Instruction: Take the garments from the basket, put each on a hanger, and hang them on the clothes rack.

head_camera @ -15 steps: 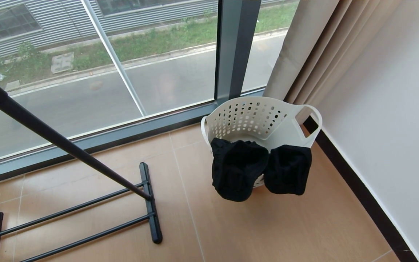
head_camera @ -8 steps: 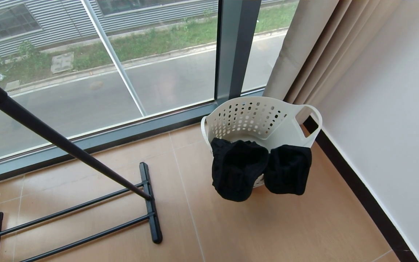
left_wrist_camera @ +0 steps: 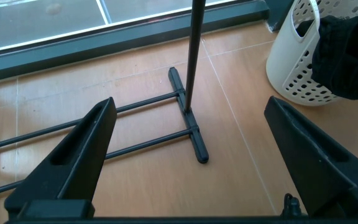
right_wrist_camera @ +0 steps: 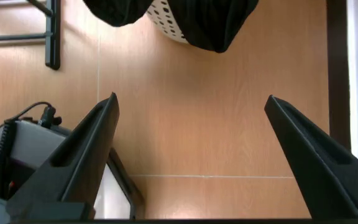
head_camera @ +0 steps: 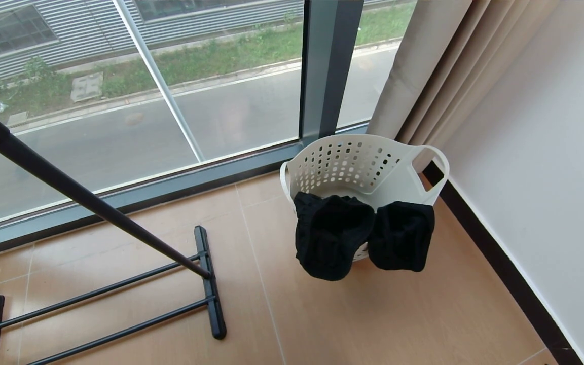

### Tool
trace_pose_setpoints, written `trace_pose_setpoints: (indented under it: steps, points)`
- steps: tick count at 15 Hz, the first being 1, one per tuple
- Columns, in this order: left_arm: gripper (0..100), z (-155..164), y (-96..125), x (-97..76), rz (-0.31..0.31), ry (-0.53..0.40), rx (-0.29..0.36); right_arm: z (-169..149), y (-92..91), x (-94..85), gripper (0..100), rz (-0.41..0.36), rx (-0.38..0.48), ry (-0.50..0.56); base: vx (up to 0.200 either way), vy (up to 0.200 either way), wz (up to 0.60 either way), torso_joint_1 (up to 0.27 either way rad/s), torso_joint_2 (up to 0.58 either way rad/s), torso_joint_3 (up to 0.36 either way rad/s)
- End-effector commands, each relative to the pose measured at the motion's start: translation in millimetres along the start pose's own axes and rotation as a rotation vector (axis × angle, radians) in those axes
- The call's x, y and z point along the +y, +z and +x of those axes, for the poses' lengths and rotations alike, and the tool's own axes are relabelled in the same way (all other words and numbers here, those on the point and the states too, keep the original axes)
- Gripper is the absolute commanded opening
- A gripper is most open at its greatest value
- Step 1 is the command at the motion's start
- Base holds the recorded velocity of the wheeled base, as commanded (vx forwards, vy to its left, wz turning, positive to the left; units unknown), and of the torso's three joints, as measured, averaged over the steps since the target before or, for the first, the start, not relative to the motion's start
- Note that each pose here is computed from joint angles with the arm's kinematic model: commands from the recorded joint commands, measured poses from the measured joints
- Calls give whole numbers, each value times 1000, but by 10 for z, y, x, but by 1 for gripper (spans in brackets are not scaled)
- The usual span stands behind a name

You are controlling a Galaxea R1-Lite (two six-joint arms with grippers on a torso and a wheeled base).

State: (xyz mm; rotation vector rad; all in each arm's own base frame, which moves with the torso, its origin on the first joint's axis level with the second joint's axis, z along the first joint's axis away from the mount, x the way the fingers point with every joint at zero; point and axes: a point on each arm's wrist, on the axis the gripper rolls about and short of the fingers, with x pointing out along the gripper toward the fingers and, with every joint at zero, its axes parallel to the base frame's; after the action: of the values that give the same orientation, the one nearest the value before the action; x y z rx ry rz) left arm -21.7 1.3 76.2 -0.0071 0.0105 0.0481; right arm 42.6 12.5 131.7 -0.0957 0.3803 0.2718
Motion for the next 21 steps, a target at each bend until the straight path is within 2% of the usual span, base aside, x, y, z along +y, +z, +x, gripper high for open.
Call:
trace_pose_setpoints:
  steps: [1,5,9,12,14,18,20,21]
  points:
    - [100,-1,0,0,0,-1,-1,591,594,109,100,-140,166,87,0,0,0,0,0,0]
    - [100,-1,0,0,0,-1,-1,1177,1048,193,100,-357,202,106,0,0,0,0,0,0]
    - [100,-1,0,0,0,1,-1,1681,1301,260,100,-427,221,83,0,0,0,0,0,0]
    - [100,-1,0,0,0,1,-1,2017,1362,311,100,-489,250,70,0,0,0,0,0,0]
    - [100,-1,0,0,0,-1,-1,2387,1374,356,100,-512,285,42,0,0,0,0,0,0]
    - [100,-1,0,0,0,-1,-1,3021,1396,510,100,-534,279,-6,0,0,0,0,0,0]
    - [100,-1,0,0,0,1,-1,3254,1420,590,100,-578,262,4,0,0,0,0,0,0]
    - [100,-1,0,0,0,1,-1,3271,1419,599,100,-582,260,4,0,0,0,0,0,0]
